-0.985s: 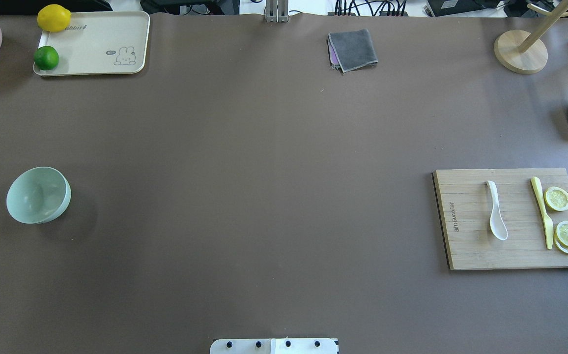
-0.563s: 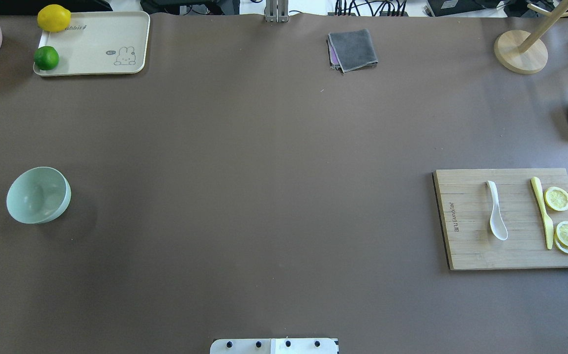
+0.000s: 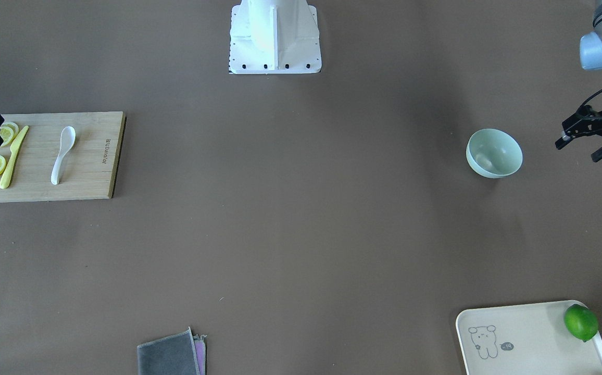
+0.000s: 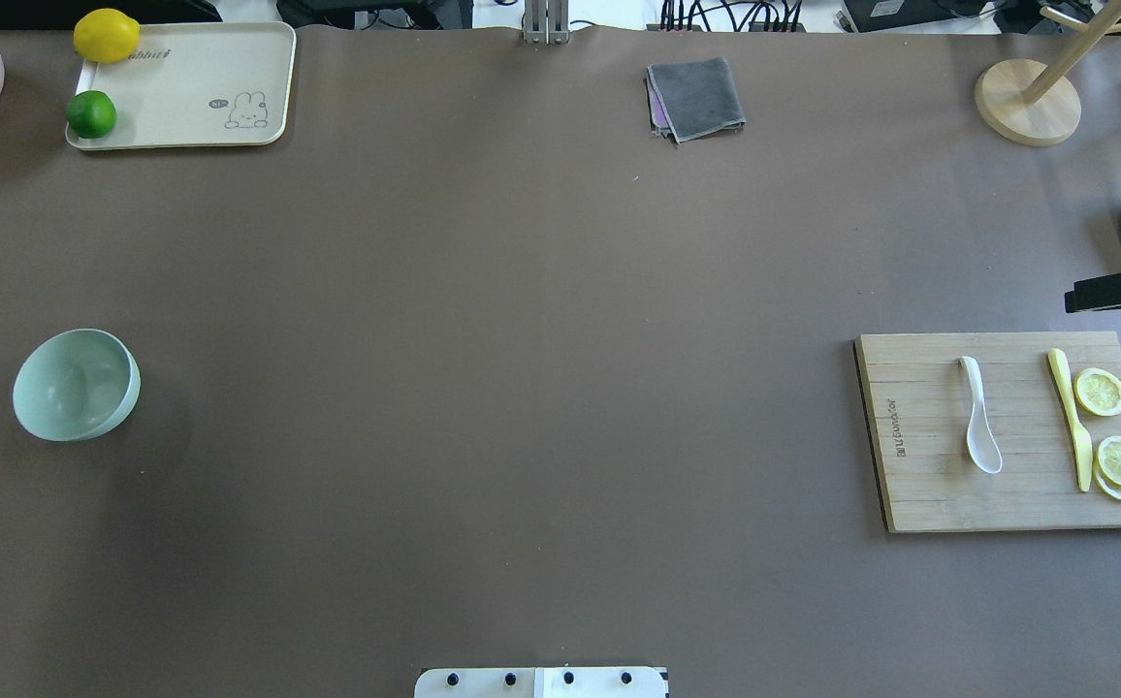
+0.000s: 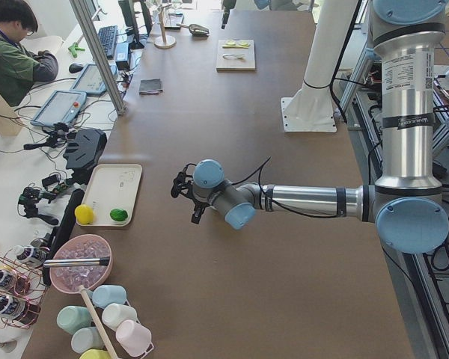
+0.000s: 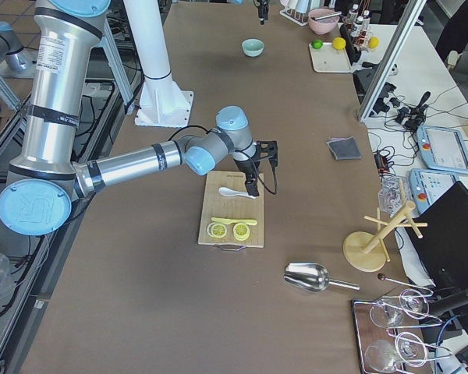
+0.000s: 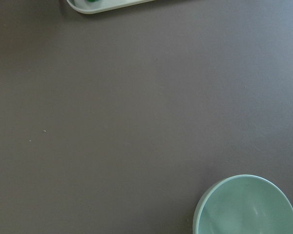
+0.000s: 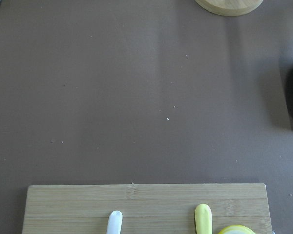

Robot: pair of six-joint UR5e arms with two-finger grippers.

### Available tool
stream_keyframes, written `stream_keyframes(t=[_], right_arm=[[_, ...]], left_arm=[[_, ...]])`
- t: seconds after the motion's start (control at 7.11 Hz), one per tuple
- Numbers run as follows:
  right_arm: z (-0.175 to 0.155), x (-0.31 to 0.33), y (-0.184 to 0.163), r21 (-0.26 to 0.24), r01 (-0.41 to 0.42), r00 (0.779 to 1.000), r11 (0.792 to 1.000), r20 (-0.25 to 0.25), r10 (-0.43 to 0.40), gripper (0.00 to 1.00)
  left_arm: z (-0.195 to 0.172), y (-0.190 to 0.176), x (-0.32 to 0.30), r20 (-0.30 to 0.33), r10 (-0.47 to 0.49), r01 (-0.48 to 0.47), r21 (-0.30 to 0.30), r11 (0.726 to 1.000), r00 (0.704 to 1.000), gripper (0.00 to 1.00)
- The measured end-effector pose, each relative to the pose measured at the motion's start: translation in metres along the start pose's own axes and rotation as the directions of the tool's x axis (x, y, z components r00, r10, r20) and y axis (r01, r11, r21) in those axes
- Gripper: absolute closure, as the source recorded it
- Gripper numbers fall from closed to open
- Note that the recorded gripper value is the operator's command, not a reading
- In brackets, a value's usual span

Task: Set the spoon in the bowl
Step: 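Reach the left gripper to the rim of the pale green bowl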

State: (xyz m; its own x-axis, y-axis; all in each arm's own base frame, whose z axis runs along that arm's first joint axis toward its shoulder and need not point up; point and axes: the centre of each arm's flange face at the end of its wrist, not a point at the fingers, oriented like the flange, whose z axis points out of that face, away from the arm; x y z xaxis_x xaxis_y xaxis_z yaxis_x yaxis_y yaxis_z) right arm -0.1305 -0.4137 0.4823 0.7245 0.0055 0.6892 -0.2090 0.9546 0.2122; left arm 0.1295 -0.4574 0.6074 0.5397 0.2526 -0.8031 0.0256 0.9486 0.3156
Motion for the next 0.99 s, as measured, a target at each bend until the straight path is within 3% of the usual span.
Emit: stream_keyframes(t=[0.28, 0.56, 0.99], right_arm=[[0.000, -0.001, 0.000, 0.004, 0.001, 1.000, 1.000, 0.003, -0.001, 0.00], [-0.001, -0.002, 0.000, 0.007, 0.003, 1.000, 1.000, 0.006, -0.003, 0.00], [-0.001, -0.002, 0.000, 0.008, 0.004, 1.000, 1.000, 0.007, -0.004, 0.00]], left_arm=[[0.057, 0.033, 0.022, -0.051, -0.031, 0.032, 0.020, 0.999, 0.998, 0.05], [0.076, 0.047, 0.040, -0.087, -0.033, 0.034, 0.011, 0.999, 0.996, 1.00], [0.080, 0.048, 0.047, -0.098, -0.023, 0.023, 0.008, 1.000, 0.995, 1.00]])
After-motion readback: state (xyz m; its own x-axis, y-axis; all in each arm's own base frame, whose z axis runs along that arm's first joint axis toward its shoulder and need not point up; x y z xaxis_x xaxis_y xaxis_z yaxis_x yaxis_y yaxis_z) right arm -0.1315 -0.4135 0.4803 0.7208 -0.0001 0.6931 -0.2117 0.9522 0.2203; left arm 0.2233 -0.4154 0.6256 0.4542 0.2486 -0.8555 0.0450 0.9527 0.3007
